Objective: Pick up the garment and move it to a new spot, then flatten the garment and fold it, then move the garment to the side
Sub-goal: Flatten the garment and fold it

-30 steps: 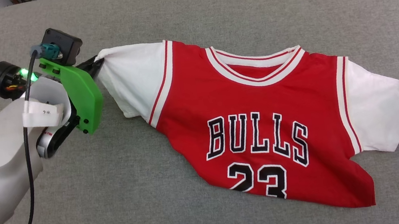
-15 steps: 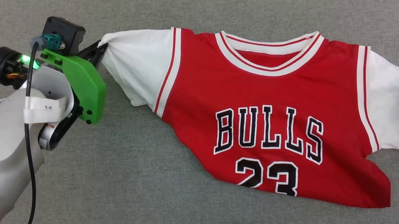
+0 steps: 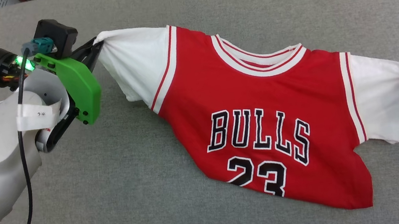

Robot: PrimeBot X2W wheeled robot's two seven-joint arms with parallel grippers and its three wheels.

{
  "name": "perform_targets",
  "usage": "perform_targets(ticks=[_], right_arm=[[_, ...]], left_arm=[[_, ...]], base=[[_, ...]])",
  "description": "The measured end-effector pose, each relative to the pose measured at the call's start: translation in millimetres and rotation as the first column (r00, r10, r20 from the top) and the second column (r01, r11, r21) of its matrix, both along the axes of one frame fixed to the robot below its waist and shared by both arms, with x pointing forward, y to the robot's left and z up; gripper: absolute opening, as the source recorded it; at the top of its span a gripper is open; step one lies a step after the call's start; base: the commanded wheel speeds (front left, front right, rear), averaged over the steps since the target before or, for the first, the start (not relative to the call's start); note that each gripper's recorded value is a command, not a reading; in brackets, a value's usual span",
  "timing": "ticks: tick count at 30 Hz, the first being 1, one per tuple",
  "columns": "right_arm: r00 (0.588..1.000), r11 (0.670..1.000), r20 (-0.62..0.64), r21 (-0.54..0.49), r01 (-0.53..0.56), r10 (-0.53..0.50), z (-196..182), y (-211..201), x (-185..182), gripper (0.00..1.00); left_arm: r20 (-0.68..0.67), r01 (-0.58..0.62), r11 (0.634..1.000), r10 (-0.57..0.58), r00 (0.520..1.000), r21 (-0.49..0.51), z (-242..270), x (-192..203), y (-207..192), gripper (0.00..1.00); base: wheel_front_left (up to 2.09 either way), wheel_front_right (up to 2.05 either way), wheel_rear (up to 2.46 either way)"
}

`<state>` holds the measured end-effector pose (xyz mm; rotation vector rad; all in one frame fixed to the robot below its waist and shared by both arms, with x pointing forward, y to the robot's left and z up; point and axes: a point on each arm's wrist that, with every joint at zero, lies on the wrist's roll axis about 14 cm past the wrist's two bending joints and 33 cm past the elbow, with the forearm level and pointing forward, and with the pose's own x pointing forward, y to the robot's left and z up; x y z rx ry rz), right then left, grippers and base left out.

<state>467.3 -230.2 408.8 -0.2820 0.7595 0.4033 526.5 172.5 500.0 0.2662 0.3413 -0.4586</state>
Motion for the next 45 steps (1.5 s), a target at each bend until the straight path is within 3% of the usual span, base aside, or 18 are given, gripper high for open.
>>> perform_targets(ticks=[6,12,17,19,28,36,45], right_arm=[[0.974,0.999,0.226,0.038,0.010,-0.018,70,-8,20,0.00],[0.895,0.995,0.444,0.098,-0.002,-0.042,148,-9,27,0.00],[0.726,0.988,0.687,0.135,-0.071,-0.042,240,-1,29,0.00],[0.678,0.986,0.734,0.144,-0.084,-0.050,262,0,27,0.00],[0.517,0.982,0.853,0.154,-0.111,-0.076,328,4,26,0.00],[0.441,0.981,0.892,0.163,-0.105,-0.101,364,3,44,0.00],[0.421,0.986,0.899,0.157,-0.048,-0.123,376,0,100,0.00]], left_arm=[[0.132,0.012,0.999,-0.008,0.991,-0.030,48,-5,-4,0.00],[0.281,0.042,0.997,-0.023,0.960,-0.062,103,-15,-13,0.00],[0.443,0.079,0.994,-0.035,0.896,-0.082,169,-22,-24,0.00],[0.506,0.099,0.991,-0.040,0.862,-0.090,196,-25,-29,0.00],[0.665,0.143,0.987,-0.062,0.745,-0.068,272,-30,-42,0.00],[0.712,0.154,0.984,-0.044,0.700,-0.091,304,-12,-48,0.00],[0.741,0.143,0.982,-0.006,0.672,-0.122,320,40,-52,0.00]], base=[[0.00,0.00,0.00],[0.00,0.00,0.00],[0.00,0.00,0.00],[0.00,0.00,0.00],[0.00,0.00,0.00],[0.00,0.00,0.00],[0.00,0.00,0.00]])
